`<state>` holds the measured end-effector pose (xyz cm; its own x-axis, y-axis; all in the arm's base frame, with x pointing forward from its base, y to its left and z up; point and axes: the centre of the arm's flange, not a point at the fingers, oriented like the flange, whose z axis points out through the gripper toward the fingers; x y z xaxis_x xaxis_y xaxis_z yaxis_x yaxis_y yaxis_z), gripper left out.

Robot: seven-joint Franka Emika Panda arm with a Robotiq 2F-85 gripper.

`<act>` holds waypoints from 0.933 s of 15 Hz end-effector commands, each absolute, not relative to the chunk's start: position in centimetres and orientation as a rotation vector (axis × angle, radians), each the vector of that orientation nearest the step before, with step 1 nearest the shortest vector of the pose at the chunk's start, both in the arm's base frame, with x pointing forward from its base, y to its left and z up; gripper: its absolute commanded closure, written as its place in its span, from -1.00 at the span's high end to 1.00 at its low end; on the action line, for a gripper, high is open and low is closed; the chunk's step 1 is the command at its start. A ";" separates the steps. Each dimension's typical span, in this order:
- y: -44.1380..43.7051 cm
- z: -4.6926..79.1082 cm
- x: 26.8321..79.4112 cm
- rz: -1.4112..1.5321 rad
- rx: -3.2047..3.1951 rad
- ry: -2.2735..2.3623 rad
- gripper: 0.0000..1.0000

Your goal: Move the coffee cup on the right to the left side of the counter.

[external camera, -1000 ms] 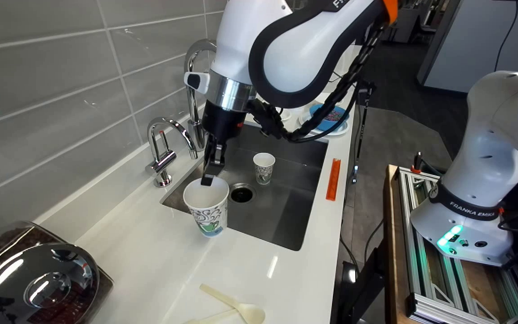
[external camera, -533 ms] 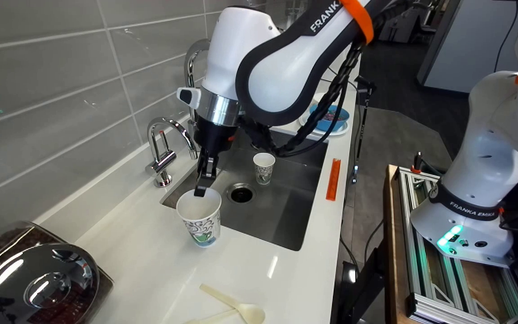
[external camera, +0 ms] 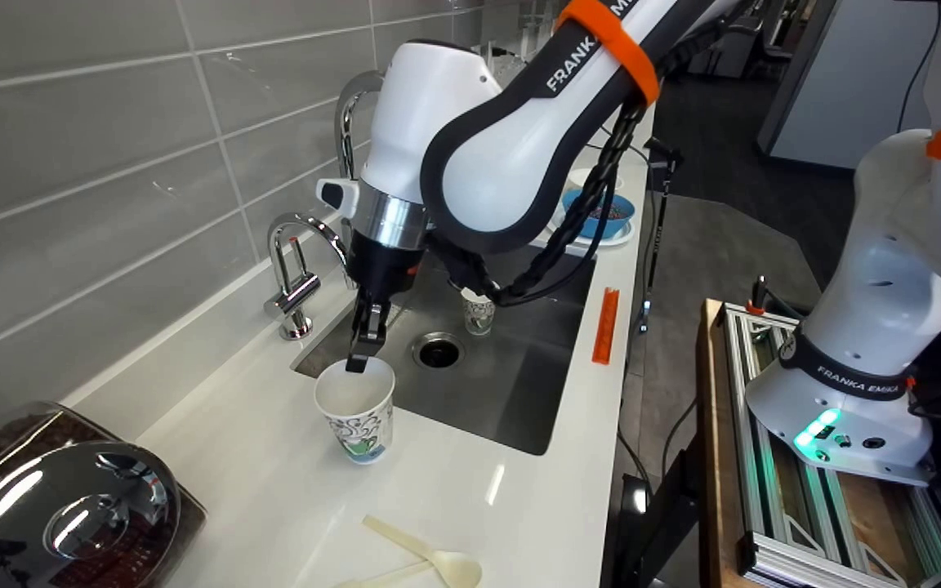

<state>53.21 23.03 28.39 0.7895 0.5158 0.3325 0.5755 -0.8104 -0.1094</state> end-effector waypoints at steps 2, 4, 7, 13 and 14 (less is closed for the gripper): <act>23.2 27.4 53.7 -0.443 -2.776 -0.877 -0.98; 23.3 27.2 53.7 -0.435 -2.775 -0.890 -0.98; 23.3 27.0 53.7 -0.428 -2.775 -0.903 -0.29; 23.4 28.4 53.2 -0.434 -2.750 -0.912 0.63; 23.4 29.0 52.9 -0.434 -2.746 -0.918 0.77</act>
